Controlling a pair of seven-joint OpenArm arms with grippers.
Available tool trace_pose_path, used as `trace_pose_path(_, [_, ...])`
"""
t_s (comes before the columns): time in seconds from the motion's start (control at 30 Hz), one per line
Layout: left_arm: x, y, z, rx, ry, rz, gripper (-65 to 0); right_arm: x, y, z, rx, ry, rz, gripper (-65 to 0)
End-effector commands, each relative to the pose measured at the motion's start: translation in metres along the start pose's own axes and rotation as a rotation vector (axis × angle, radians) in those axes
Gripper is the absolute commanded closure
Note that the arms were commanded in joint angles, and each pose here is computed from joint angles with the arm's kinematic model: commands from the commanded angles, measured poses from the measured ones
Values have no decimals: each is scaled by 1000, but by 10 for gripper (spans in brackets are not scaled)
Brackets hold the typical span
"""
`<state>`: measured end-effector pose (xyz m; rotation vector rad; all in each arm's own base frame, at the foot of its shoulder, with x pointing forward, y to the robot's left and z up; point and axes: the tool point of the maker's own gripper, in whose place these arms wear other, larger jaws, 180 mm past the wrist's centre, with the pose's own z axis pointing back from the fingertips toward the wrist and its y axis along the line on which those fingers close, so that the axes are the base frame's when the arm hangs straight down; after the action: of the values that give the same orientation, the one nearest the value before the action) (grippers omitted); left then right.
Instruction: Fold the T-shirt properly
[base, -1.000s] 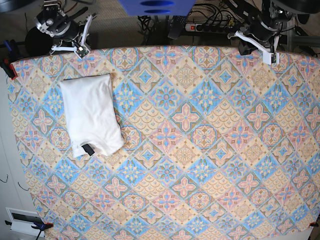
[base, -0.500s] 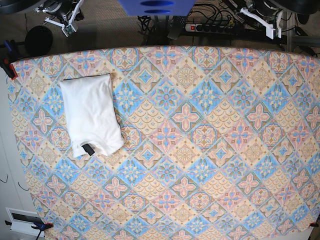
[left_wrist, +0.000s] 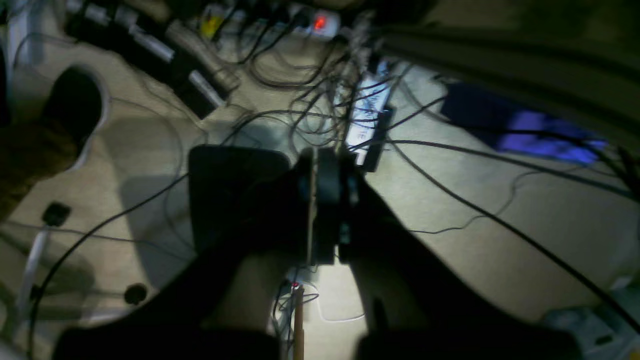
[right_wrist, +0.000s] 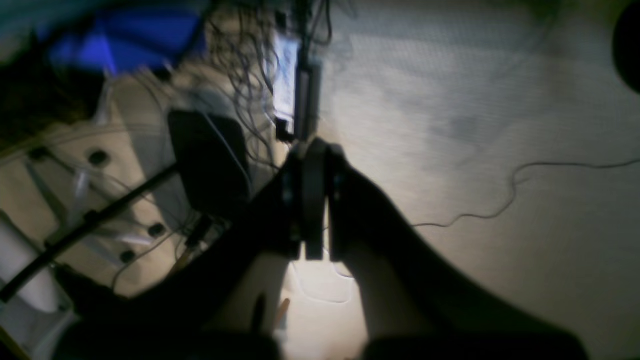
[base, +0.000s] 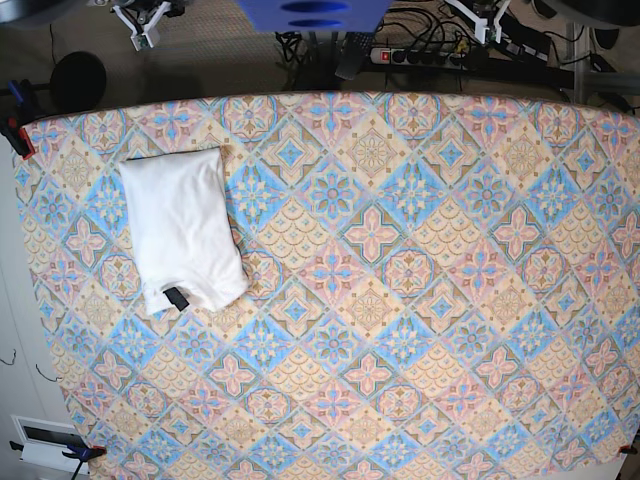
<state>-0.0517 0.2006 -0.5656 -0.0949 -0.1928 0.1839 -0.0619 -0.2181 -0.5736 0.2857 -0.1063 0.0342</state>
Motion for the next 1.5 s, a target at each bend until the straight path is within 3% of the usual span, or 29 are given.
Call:
trace_pose_path(0.0, [-6,-1,-2,-6,7,-4,0,-18,1,-2,16,39,-24,0])
trace_pose_path(0.23, [-15,-10,-36,-20,54,-32,0,-21,33,-44,129,56,-94,0])
trace_pose_path(0.57, [-17,-33,-74,-18,140,39,0,-10,40,-61,151,27,-205,0])
trace_pose_path(0.73, [-19,-49,-80,-50,98,-42,0,-5,43,-67,135,19,-207,0])
trace_pose_path(0.93, [-16,-65,-85,-73,94,-54,0,-5,84,-84,162,18,-237,0])
trace_pose_path(1.1, [-14,-69,-86,-81,90,-54,0,-5,83,-85,156,15,-240,0])
trace_pose_path(1.2, [-7,-72,-88,-84,78,-54,0,-8,75,-88,80,26,-243,0])
trace_pose_path(1.47, [-1,-79,-90,-94,66,-37,0,-11,111,-107,18,39,-285,0])
